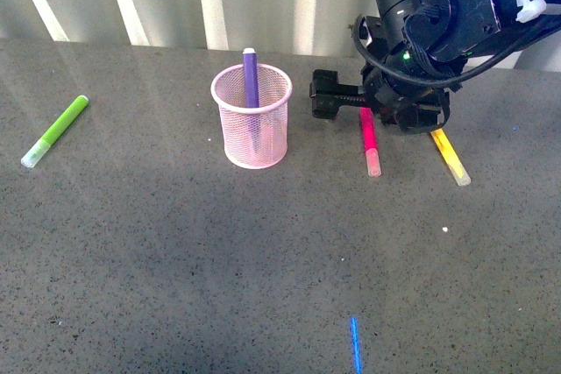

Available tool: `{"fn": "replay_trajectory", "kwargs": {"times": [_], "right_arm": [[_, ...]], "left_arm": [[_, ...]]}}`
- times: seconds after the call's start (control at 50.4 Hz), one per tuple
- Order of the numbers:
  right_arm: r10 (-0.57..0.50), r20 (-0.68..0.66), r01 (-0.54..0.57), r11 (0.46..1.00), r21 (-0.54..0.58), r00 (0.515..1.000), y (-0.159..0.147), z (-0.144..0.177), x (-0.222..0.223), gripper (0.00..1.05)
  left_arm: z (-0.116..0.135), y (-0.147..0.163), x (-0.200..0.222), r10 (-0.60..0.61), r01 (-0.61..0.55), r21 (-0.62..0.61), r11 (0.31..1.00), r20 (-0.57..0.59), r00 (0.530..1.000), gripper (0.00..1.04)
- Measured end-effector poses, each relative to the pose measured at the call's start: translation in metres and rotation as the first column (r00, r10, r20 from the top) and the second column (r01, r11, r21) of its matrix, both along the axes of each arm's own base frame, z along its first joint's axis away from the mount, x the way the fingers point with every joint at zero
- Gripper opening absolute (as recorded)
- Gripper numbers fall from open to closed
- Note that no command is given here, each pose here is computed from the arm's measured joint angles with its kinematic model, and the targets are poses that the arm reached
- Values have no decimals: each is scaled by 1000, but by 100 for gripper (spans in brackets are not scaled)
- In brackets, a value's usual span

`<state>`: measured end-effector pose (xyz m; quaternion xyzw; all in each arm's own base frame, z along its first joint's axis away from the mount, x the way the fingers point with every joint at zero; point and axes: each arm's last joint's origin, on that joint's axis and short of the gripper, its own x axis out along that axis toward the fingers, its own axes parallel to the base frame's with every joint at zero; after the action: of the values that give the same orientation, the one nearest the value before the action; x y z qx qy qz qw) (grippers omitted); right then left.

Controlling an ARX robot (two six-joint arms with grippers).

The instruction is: Insert purple and pink pens into pink cup

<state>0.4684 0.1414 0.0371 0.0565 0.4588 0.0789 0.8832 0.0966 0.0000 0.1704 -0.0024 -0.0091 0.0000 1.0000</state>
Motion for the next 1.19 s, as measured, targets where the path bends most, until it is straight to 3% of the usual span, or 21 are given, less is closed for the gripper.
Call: {"fn": "replay_trajectory", "kwargs": {"times": [0.119,0.377,0.516,0.596,0.854,0.953,1.053,1.132,1.192], "right_arm": [[-11,3,11,1000,-10,1000,-2,-1,1,88],[-39,8,40,999,-14,999,-14,-3,4,38],[-48,15,48,999,-2,999,-16,-3,4,16],[-51,13,51,999,3,999,-16,-4,4,12],[-106,100,102,994,37,989,-23,11,0,11],[-139,263,122,989,80,955,-26,44,-3,11],[-149,462,97,986,135,874,-26,96,-11,11],[-113,667,1,986,166,736,-19,146,-30,11],[-67,753,-80,984,157,654,-12,160,-42,11]], "left_arm": [[0,0,0,0,0,0,1000,0,1000,98],[0,0,0,0,0,0,1000,0,1000,98],[0,0,0,0,0,0,1000,0,1000,98],[0,0,0,0,0,0,1000,0,1000,98],[0,0,0,0,0,0,1000,0,1000,98],[0,0,0,0,0,0,1000,0,1000,98],[0,0,0,0,0,0,1000,0,1000,98],[0,0,0,0,0,0,1000,0,1000,98],[0,0,0,0,0,0,1000,0,1000,98]]}}
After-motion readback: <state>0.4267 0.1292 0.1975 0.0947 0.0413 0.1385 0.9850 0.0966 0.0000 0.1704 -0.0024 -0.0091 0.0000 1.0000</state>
